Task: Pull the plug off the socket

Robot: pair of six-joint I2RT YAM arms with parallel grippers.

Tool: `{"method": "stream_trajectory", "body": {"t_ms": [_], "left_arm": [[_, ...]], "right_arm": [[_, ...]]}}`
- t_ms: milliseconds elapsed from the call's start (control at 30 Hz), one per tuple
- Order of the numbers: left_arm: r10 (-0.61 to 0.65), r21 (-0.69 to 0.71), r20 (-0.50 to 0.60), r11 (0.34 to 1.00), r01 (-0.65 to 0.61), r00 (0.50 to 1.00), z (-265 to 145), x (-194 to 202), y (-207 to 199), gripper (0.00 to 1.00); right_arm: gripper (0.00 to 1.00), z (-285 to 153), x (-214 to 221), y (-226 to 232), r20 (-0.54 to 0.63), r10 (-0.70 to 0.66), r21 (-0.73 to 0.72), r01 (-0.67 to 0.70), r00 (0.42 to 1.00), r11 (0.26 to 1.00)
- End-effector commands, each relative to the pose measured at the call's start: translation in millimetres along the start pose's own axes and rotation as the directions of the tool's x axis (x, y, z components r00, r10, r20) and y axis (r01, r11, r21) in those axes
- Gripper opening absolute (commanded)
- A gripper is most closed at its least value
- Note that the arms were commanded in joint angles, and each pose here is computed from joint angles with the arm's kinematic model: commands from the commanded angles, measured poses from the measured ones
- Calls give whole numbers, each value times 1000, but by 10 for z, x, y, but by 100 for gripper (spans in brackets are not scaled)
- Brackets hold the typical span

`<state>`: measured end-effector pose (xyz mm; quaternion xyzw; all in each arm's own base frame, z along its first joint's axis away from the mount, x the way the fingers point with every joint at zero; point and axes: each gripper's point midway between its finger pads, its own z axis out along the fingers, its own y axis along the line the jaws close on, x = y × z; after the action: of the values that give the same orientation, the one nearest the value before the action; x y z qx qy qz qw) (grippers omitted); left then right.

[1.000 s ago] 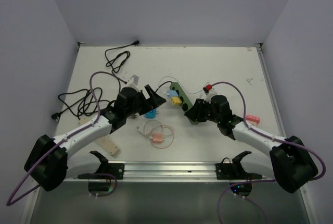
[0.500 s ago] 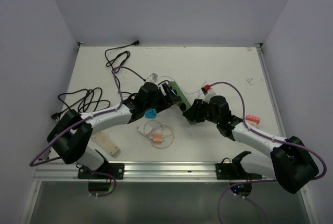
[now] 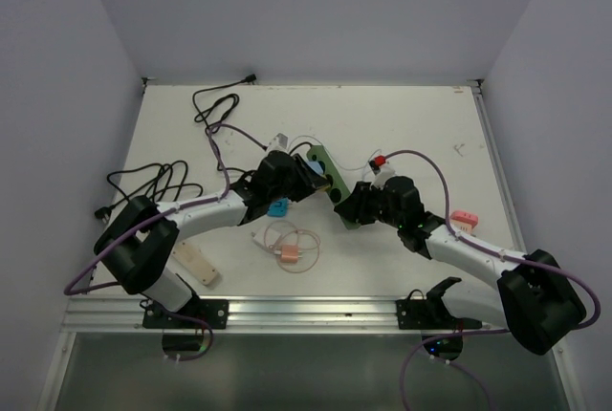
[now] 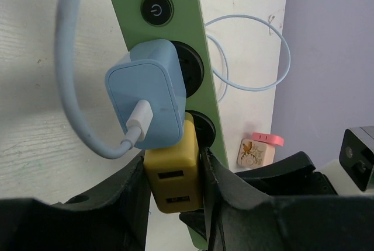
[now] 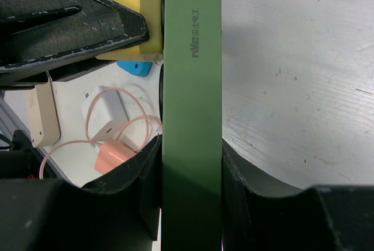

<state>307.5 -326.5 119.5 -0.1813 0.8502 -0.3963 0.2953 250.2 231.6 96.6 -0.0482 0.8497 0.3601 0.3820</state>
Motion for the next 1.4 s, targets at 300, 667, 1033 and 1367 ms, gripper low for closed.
{"method": "stream_trajectory", "body": {"t_ms": [300,667,1033,1367], "left_arm": [[114,125,132,983,-130,985,-171,-193,-337,0],[171,170,185,964,-203,968,-287,-190,-528,0],[187,202,229,951,-235,955,-344,-175,-633,0],[210,225,261,936,-271,942,-467,-178,-713,0]], "right_arm": [[61,13,-325,313,91,-31,-98,40,995,994],[70,265,-382,252,21,34,-20,-34,999,999],[66,390,-196,258,-53,74,-10,-75,996,997],[0,396,-183,82,-35,67,81,-64,997,995]]}}
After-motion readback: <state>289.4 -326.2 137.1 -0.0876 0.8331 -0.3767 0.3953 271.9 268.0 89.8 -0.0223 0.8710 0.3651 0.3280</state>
